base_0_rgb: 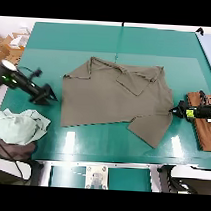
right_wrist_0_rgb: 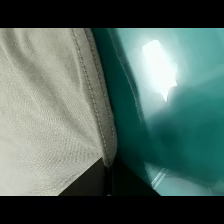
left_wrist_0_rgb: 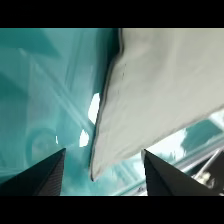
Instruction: Fold the shirts.
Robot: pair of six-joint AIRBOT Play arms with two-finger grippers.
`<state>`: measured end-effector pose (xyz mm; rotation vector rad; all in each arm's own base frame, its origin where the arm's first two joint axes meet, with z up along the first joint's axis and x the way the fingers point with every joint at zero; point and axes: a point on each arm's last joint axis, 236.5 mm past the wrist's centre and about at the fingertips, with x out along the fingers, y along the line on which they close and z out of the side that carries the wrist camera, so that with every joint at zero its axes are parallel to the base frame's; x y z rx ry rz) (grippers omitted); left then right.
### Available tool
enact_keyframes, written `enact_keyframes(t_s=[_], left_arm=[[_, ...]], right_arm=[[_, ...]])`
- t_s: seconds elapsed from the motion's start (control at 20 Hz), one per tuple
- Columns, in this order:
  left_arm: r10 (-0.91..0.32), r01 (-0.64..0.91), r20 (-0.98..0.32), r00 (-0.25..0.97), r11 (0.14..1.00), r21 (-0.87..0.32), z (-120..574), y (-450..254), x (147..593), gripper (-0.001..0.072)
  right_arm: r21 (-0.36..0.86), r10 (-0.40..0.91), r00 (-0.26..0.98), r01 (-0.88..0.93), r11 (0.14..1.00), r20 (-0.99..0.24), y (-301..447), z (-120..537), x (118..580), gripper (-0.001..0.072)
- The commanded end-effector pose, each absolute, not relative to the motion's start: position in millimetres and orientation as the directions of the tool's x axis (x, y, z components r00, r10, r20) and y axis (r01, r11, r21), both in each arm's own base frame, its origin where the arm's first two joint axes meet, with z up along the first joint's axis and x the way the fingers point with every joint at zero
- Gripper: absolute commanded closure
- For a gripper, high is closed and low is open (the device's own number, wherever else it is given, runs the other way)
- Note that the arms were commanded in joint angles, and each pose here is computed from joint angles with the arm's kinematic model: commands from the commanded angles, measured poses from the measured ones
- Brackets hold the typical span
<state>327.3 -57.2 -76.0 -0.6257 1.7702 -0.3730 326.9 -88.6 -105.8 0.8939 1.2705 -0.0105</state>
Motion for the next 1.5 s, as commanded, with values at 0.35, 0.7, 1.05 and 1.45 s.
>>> enact_keyframes(t_s=[0.35, 0.7, 1.05, 1.45], left_arm=[[-0.597, -0.285, -0.785, -0.165, 0.791, -0.542, -116, -117, 266, 0.0246], [-0.66, -0.183, -0.749, -0.059, 0.745, -0.642, -76, -131, 294, 0.0687], [-0.619, 0.391, -0.528, 0.581, 0.782, -0.486, 260, -126, 394, 0.0685], [-0.532, 0.536, 0.144, 0.835, 0.844, 0.012, 572, -122, 239, 0.0685]], right_arm=[[0.583, 0.465, 0.353, 0.473, 0.661, -0.812, -88, -105, 327, 0.0694], [0.675, 0.541, 0.404, 0.44, 0.592, -0.738, -70, -77, 339, 0.0695], [0.716, 0.513, 0.818, -0.193, 0.671, -0.261, -49, 267, 402, 0.0695], [0.125, 0.172, 0.895, -0.242, 0.962, 0.411, 30, 581, 222, 0.0694]])
